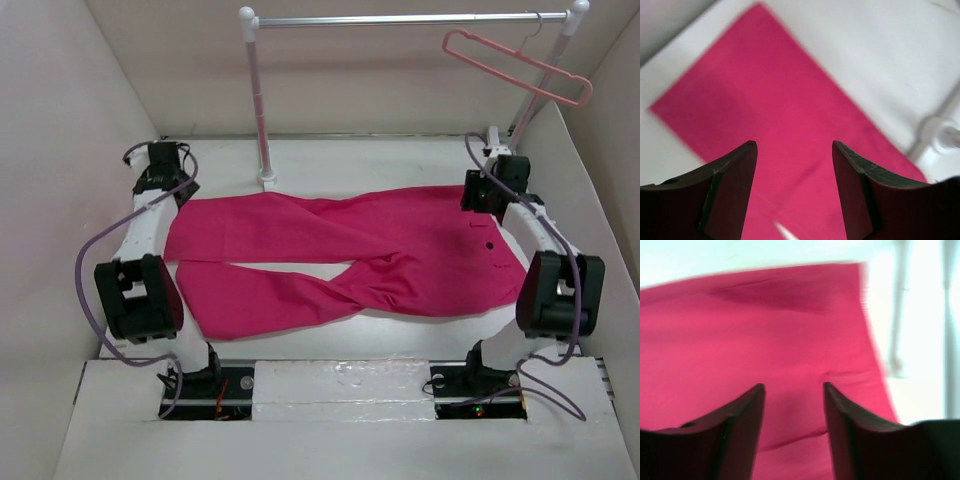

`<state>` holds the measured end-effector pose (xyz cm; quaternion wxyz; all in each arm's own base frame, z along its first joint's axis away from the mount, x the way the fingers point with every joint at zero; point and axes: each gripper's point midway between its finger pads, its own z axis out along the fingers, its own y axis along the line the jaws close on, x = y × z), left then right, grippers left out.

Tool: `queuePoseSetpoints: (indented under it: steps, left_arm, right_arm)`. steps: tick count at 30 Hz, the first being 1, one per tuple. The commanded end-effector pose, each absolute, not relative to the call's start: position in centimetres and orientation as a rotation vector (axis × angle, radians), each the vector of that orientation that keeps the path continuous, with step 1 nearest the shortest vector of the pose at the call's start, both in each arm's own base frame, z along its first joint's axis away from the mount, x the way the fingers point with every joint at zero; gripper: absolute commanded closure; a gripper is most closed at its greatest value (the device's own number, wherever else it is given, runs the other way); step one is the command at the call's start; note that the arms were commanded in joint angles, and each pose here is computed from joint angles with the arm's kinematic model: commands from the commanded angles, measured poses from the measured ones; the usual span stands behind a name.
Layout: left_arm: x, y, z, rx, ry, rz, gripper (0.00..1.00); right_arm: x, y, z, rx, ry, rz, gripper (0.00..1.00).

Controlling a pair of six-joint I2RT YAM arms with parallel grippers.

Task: Place the trousers on the hanger
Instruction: Flatten out the trousers on the hanger.

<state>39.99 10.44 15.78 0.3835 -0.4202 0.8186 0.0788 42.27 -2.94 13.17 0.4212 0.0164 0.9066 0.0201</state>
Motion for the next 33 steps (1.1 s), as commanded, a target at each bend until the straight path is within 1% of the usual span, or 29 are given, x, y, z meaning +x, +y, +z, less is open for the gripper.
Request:
queuePoseSetpoints:
  steps: [1,2,3,4,5,6,7,8,9,11,12,17,22,23,25,26,27,28,29,30,31,32,33]
  left_arm:
    - [44.1,7.7,15.5,-0.942,2.158,0.116,0.42]
    - [44.5,7.6,15.1,-0.939,2.173,0.113,0.42]
    - [45.2,7.5,14.2,-0.939,2.192,0.108,0.42]
    - [45.9,7.5,14.4,-0.927,2.188,0.103,0.42]
    - [46.2,7.5,14.1,-0.919,2.194,0.101,0.42]
    - [46.6,7.6,13.2,-0.919,2.215,0.114,0.42]
    - [47.5,7.6,13.5,-0.906,2.221,0.109,0.42]
    - [47.5,7.6,13.5,-0.907,2.223,0.109,0.42]
    - [47.7,7.5,13.3,-0.899,2.229,0.103,0.42]
    - [48.2,7.5,13.3,-0.91,2.212,0.086,0.42]
    - [48.3,7.3,13.1,-0.91,2.213,0.072,0.42]
    - [48.9,7.3,11.8,-0.939,2.223,0.073,0.42]
    - [49.3,7.7,9.7,-0.956,2.262,0.118,0.41]
    - [49.4,7.7,9.4,-0.959,2.272,0.119,0.41]
    - [49.7,8.3,8.6,-0.97,2.287,0.136,0.35]
    - [49.5,8.3,8.2,-0.973,2.31,0.148,0.35]
    - [49.4,8.7,7.3,-0.989,2.328,0.156,0.35]
    - [49.6,9.0,7.1,-1.001,2.328,0.151,0.33]
    - [49.6,8.8,6.8,-1.001,2.337,0.139,0.32]
    - [49.6,8.9,6.2,-1.014,2.35,0.106,0.32]
    - [49.8,8.7,6.0,-1.013,2.352,0.091,0.32]
    - [50.0,8.6,5.8,-1.015,2.356,0.082,0.32]
    - [50.0,8.4,4.9,-1.02,2.378,0.077,0.32]
  right_arm:
    - [47.0,-7.8,16.9,0.127,2.148,-0.085,0.4]
    - [47.9,-8.8,14.8,0.127,2.203,-0.076,0.37]
    - [48.4,-9.3,14.5,0.111,2.226,-0.071,0.36]
    - [48.7,-9.5,13.9,0.105,2.265,-0.076,0.34]
    - [50.1,-10.5,13.8,0.104,2.266,-0.087,0.31]
    - [50.5,-11.2,13.4,0.107,2.278,-0.095,0.31]
    - [51.2,-11.6,12.3,0.107,2.319,-0.07,0.3]
    - [52.0,-11.4,13.6,0.089,2.284,-0.046,0.3]
    - [52.4,-11.4,11.7,0.075,2.322,-0.036,0.3]
    - [53.4,-11.7,11.6,0.063,2.334,-0.039,0.3]
    - [53.7,-11.3,10.1,0.053,2.361,-0.003,0.29]
    - [54.6,-10.6,8.3,0.063,2.413,0.081,0.3]
    - [53.8,-10.5,5.5,0.14,2.461,0.137,0.32]
    - [53.4,-10.8,4.5,0.16,2.485,0.161,0.42]
    - [53.7,-10.5,4.6,0.143,2.471,0.182,0.57]
    - [53.4,-10.6,4.9,0.14,2.472,0.175,0.86]
    - [53.1,-11.0,5.2,0.15,2.471,0.168,0.95]
    - [53.3,-11.0,5.9,0.142,2.442,0.165,0.99]
    - [52.4,-10.4,5.4,0.143,2.447,0.19,1.0]
    - [52.3,-10.7,8.4,0.157,2.375,0.18,1.0]
    - [52.5,-11.5,10.0,0.168,2.309,0.156,1.0]
    - [51.2,-11.6,9.5,0.203,2.314,0.166,1.0]
    - [50.6,-12.5,12.3,0.254,2.246,0.165,1.0]
